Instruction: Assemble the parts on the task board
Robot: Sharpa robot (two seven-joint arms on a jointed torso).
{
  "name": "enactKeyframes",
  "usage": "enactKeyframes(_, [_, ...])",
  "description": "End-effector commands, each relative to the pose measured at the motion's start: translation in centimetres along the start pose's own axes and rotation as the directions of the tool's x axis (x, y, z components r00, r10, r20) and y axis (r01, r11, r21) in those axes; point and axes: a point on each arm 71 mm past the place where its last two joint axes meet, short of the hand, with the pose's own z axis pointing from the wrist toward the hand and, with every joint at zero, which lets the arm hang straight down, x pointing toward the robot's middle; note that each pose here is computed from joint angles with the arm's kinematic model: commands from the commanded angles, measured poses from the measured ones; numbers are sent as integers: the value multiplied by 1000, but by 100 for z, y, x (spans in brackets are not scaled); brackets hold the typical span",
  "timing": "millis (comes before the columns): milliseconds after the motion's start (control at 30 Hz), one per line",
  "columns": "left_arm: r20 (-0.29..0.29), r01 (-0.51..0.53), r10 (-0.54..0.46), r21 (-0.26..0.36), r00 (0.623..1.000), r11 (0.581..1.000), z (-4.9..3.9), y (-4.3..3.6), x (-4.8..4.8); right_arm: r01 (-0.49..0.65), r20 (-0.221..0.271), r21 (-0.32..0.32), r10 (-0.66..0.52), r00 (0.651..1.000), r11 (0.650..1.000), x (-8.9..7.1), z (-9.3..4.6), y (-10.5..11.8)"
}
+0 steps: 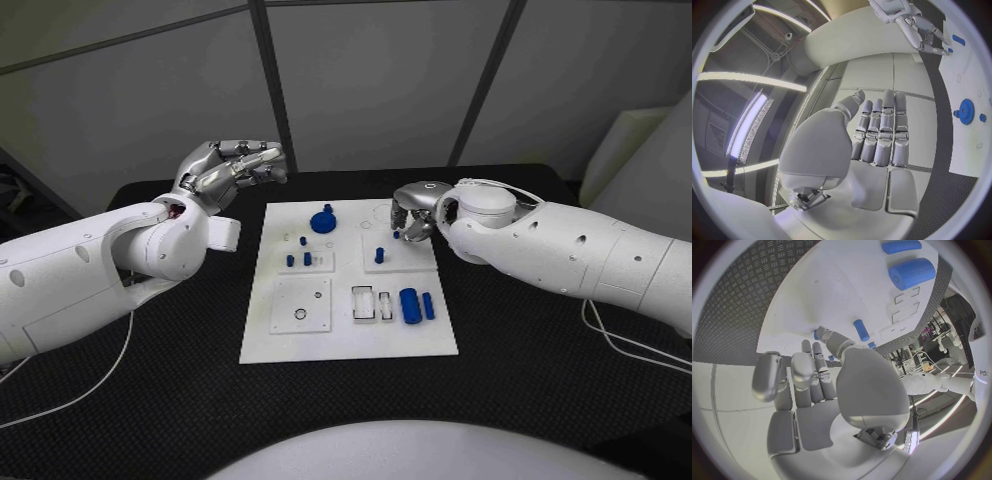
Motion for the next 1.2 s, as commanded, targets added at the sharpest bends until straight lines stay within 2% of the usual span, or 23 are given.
enactKeyframes(33, [2, 11, -11, 16, 1000, 1000, 7, -19, 4, 17, -21, -9, -17, 1000, 1000, 3, 15, 21])
enactKeyframes(333, [19, 20, -20, 14, 1000, 1000, 10, -16, -2, 12, -31, -15, -13, 999, 1000, 12, 46, 48])
enactKeyframes(800, [14, 25, -26, 11, 1000, 1000, 14, -12, 0, 15, -64, -9, -15, 998, 1000, 47, 90, 52])
enactKeyframes(1200, [14, 26, -26, 5, 1000, 1000, 16, -7, -12, 13, -58, -2, -13, 998, 1000, 70, 114, 50])
